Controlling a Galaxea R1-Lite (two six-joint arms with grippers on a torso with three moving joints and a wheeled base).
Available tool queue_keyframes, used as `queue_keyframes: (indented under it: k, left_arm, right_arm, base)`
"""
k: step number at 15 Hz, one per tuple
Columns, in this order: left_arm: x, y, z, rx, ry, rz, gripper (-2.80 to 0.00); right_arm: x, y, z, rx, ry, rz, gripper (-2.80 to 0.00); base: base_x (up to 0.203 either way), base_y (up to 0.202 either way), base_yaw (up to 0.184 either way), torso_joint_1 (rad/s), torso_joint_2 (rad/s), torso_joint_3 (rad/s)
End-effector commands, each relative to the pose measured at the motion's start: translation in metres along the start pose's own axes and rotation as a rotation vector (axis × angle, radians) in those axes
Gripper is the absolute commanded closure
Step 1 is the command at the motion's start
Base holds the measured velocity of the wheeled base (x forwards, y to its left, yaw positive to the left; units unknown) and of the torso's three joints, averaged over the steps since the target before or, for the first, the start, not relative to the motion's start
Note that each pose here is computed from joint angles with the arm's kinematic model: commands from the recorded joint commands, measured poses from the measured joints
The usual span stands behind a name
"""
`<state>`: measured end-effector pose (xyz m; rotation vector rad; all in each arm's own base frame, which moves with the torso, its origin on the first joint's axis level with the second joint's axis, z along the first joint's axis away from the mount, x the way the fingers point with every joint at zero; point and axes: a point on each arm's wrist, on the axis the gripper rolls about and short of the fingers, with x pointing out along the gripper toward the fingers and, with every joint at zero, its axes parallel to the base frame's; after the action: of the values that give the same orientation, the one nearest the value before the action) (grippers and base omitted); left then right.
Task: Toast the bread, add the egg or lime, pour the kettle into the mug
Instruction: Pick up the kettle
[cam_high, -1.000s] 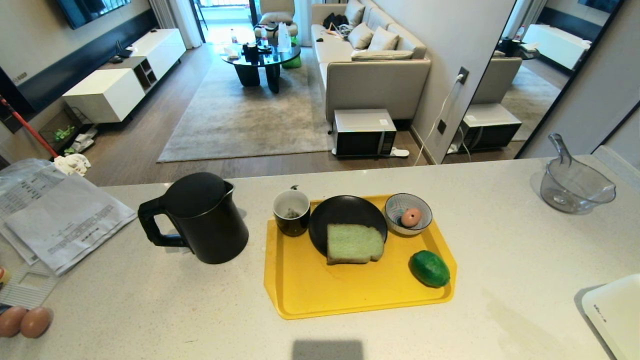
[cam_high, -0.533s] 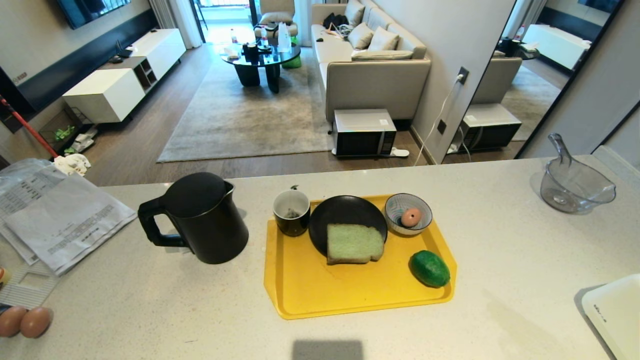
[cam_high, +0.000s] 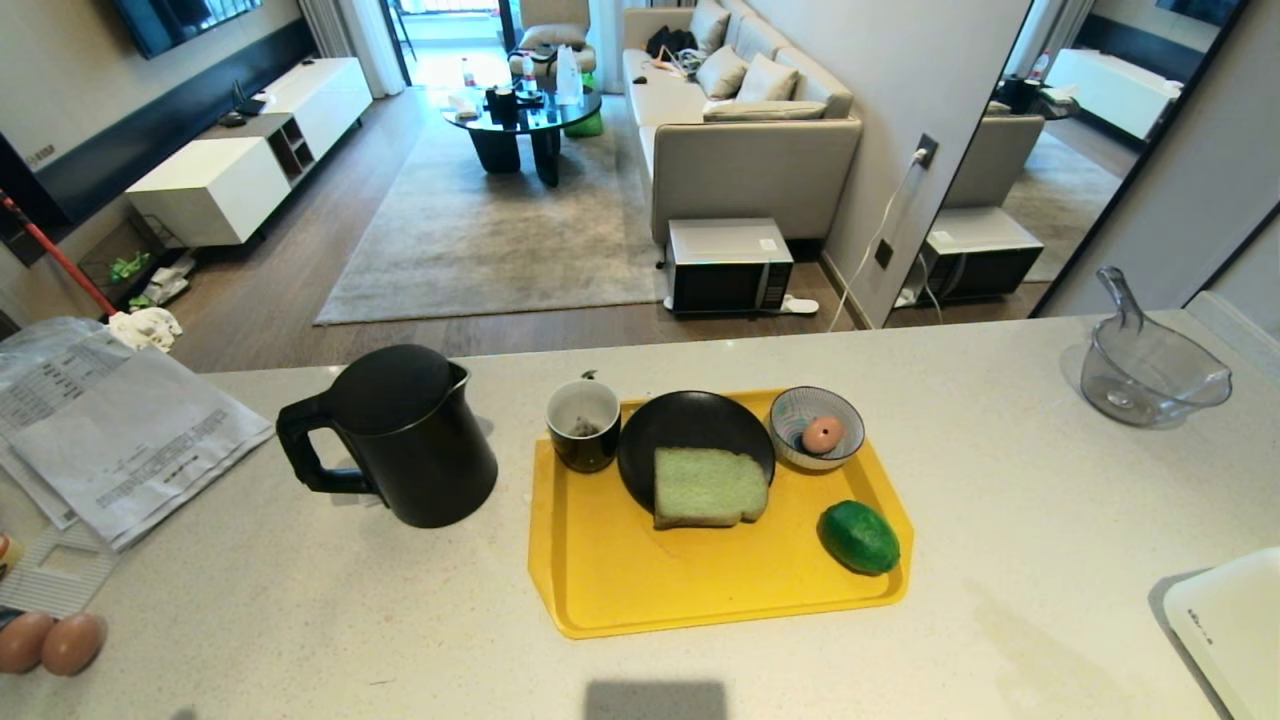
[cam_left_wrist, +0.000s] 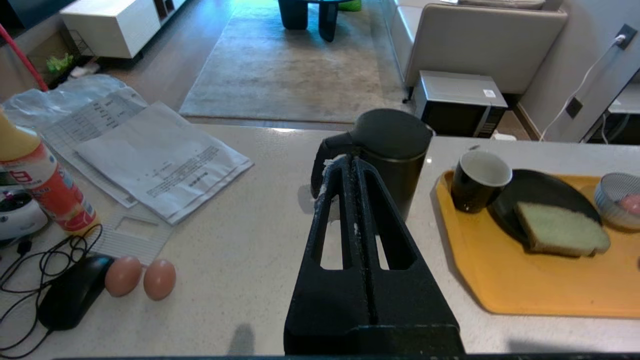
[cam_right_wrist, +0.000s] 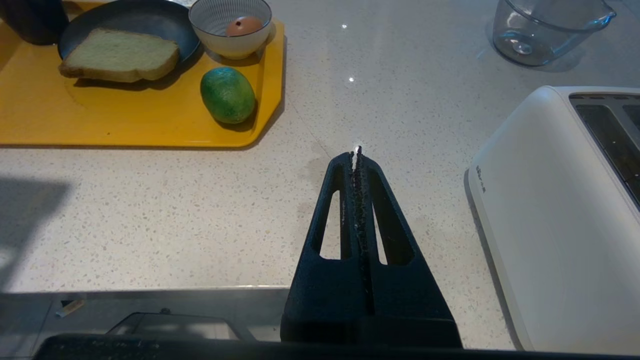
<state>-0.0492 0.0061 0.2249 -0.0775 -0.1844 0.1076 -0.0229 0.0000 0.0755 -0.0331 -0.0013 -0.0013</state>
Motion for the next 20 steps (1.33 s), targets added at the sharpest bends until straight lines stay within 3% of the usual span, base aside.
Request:
queue_keyframes:
  k: [1,4,7,10,13,17,20]
  left_arm:
    - [0.053,-0.009,0.022,-0.015,0.139,0.005,0.00]
    - [0.110,-0.020,0.026,-0.102,0.207,0.053,0.00]
    - [0.142,-0.018,0.026,-0.154,0.195,0.136,0.00]
    - [0.143,-0.019,0.024,-0.154,0.209,0.076,0.00]
    - [0.148,-0.010,0.008,-0.102,0.218,0.062,0.00]
    - [0.141,0.010,-0.033,0.059,0.147,-0.063,0.00]
    - [0.129,0.015,-0.057,0.089,0.158,-0.085,0.00]
  right_arm:
    - [0.000,0.000,0.000,-0.001,0.001,0.000,0.00]
    - [0.000,0.000,0.000,-0.001,0.001,0.000,0.00]
    - [0.000,0.000,0.000,-0.001,0.001,0.000,0.00]
    - [0.000,0.000,0.000,-0.001,0.001,0.000,0.00]
    - [0.000,0.000,0.000,-0.001,0.001,0.000,0.00]
    - [0.000,0.000,0.000,-0.001,0.001,0.000,0.00]
    - [0.000,0.000,0.000,-0.001,0.001,0.000,0.00]
  base:
    - [0.000,0.000,0.000,0.000,0.00,0.000]
    - [0.000,0.000,0.000,0.000,0.00,0.000]
    - [0.000,0.000,0.000,0.000,0.00,0.000]
    - [0.000,0.000,0.000,0.000,0.00,0.000]
    - [0.000,0.000,0.000,0.000,0.00,0.000]
    - [0.000,0.000,0.000,0.000,0.00,0.000]
    - [0.000,0.000,0.000,0.000,0.00,0.000]
